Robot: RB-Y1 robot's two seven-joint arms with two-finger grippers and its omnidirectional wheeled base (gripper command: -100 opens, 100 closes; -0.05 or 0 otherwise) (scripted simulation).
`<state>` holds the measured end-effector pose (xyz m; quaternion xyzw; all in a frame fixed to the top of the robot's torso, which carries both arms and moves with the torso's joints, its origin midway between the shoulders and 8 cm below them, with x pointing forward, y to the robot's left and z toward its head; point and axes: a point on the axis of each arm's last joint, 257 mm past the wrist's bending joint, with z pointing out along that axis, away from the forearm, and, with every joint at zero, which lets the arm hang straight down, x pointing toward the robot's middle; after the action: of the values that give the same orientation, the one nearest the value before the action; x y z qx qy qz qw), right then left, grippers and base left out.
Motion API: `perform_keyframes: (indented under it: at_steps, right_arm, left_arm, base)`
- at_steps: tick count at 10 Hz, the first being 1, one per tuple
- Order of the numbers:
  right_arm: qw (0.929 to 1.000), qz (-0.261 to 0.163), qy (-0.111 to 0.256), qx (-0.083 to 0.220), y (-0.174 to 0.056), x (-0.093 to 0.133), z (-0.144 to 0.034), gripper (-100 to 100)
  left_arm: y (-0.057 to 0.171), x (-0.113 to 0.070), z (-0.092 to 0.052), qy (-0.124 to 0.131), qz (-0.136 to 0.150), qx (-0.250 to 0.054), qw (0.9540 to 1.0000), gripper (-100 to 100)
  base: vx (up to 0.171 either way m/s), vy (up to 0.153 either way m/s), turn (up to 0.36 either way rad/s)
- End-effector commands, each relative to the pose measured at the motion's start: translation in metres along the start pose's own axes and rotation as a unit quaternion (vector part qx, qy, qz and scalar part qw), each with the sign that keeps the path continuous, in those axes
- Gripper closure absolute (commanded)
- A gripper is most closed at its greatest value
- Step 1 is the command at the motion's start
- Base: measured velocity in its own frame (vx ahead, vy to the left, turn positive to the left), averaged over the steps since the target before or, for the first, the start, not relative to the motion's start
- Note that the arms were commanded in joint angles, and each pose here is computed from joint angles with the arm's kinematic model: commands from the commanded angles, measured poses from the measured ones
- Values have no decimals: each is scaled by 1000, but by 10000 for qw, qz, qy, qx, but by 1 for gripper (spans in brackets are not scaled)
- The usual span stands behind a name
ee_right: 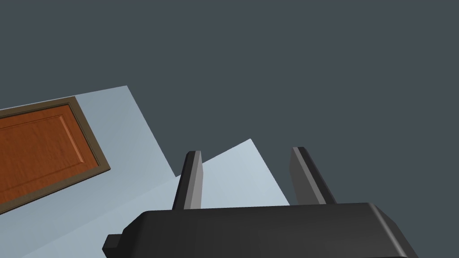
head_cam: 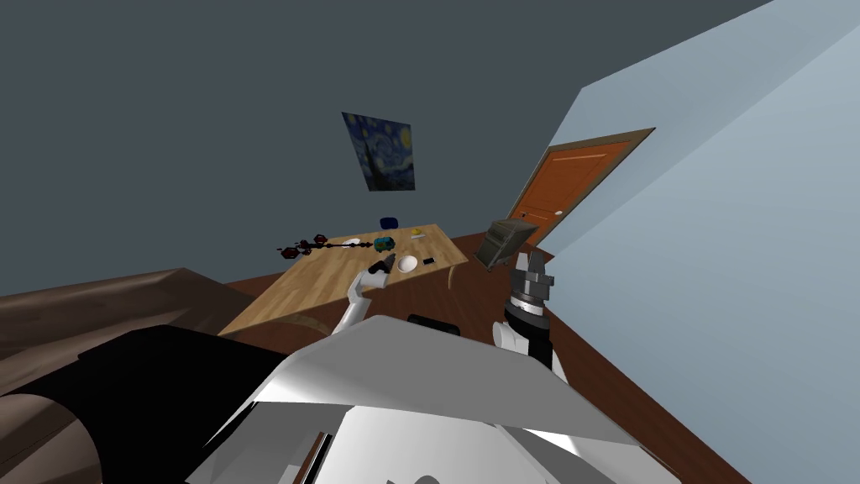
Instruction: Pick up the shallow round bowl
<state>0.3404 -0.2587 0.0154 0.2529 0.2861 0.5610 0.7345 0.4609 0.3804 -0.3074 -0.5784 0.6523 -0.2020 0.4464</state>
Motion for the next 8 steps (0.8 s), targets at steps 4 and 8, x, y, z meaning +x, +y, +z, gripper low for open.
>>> perform_keyframes:
  at_steps: [4,8]
  right_arm:
    - [10000,0,0,0,0,0,0,0]
    - [10000,0,0,0,0,0,0,0]
  left_arm:
    - [35,13,10,197,-16,-702,9973,-100]
    - [61,26,13,382,-19,-1240,9915,-100]
  base:
    - [20,-12,12]
    - [27,-7,9]
